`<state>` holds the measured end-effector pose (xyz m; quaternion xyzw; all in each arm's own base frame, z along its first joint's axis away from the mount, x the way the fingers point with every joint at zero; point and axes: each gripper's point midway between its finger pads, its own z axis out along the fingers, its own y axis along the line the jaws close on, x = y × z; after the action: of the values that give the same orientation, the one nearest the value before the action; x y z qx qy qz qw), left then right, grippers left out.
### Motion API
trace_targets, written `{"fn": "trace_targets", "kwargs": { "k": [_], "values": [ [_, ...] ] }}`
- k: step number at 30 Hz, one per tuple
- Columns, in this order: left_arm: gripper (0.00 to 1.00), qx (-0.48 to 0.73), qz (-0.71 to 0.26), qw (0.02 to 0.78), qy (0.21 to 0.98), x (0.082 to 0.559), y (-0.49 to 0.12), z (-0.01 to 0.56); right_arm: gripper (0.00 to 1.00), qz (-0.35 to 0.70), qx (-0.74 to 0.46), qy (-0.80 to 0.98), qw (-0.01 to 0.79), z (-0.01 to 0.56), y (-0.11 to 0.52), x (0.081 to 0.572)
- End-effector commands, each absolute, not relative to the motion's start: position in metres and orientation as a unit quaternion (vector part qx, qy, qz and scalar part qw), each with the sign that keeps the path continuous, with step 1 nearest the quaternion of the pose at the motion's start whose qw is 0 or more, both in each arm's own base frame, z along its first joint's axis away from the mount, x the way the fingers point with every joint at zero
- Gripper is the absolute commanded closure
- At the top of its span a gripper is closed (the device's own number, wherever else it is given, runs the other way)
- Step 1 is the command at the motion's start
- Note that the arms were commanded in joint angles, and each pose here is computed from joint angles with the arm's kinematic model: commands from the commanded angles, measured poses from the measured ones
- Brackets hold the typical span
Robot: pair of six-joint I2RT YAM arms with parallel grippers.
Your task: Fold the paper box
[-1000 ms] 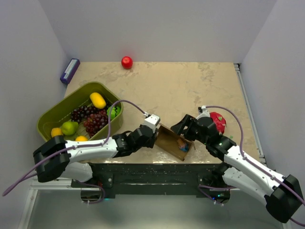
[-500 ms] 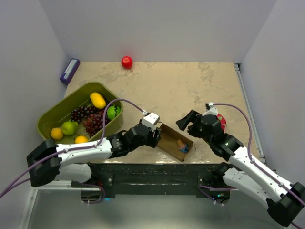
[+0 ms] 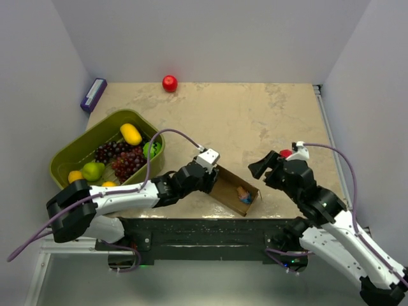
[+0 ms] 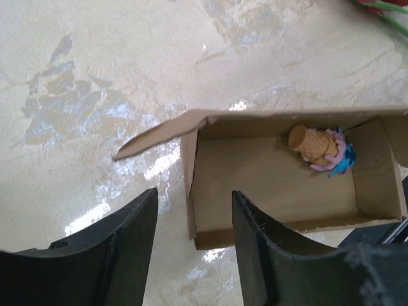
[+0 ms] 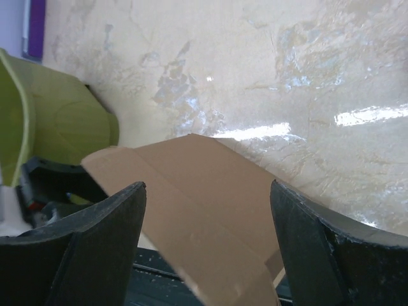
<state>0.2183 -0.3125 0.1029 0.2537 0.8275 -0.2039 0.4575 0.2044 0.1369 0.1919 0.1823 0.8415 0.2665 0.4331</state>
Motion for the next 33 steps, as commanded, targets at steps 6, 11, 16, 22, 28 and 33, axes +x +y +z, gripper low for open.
{"fn": "trace_targets", "kwargs": {
  "k": [6,11,16,22,28,33],
  "values": [
    [0.6,0.252,-0.221,0.506,0.794,0.24,-0.338,0.139,0.35,0.271,0.225,0.849,0.395,0.193,0.106,0.155],
    [0.76,0.252,-0.213,0.501,0.8,0.241,-0.339,0.132,0.51,0.312,0.207,0.859,0.349,0.194,0.119,0.134],
    [0.9,0.252,-0.211,0.495,0.804,0.241,-0.34,0.126,0.57,0.33,0.18,0.867,0.328,0.198,0.126,0.121],
    [0.97,0.251,-0.203,0.489,0.81,0.242,-0.339,0.12,0.55,0.325,0.159,0.879,0.311,0.189,0.125,0.111],
    [1.0,0.245,-0.187,0.483,0.82,0.245,-0.336,0.114,0.57,0.304,0.162,0.889,0.303,0.176,0.117,0.106],
    [1.0,0.245,-0.182,0.48,0.822,0.245,-0.335,0.112,0.66,0.288,0.166,0.894,0.301,0.158,0.119,0.115]
  ]
}}
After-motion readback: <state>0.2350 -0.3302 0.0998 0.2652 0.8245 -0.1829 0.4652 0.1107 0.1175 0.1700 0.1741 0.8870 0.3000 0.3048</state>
